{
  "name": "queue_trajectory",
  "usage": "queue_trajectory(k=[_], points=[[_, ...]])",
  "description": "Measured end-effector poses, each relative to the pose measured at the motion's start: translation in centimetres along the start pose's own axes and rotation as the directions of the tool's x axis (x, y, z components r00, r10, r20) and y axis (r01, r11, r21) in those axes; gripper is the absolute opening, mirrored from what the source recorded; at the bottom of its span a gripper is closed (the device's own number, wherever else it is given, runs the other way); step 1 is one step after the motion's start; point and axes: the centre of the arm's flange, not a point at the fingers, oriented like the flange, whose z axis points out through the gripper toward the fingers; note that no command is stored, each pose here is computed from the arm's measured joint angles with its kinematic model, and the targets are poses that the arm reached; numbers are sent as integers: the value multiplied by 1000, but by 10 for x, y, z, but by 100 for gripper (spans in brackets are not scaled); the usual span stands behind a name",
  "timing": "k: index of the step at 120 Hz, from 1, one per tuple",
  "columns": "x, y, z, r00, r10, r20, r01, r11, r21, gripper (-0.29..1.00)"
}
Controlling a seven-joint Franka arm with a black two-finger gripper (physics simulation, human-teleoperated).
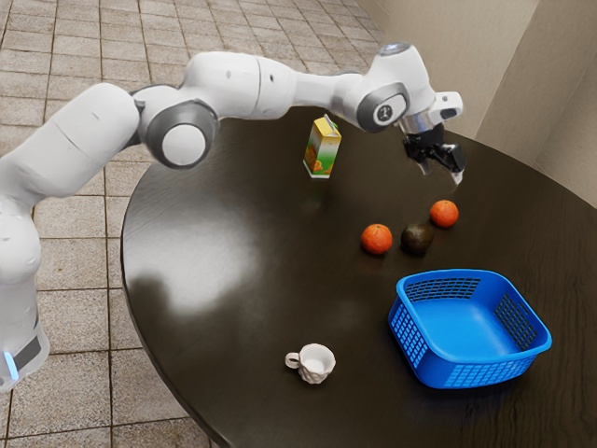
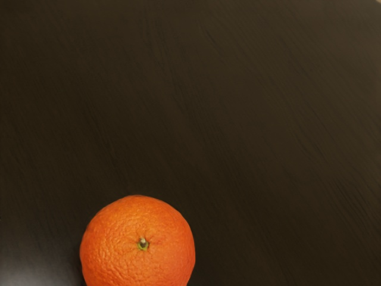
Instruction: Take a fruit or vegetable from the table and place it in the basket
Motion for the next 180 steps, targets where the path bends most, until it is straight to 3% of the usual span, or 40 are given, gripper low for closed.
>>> queue_trajectory(k=[13, 30, 46, 152, 180], points=[[5, -15, 10, 994, 51, -100, -45, 997, 63, 70], [-16, -24, 58, 982, 149, -117, -133, 982, 133, 70], [-22, -13, 65, 963, 229, -144, -205, 965, 163, 70], [-60, -8, 123, 936, 325, -133, -305, 941, 149, 65], [-61, -6, 124, 932, 335, -137, -315, 937, 150, 42]])
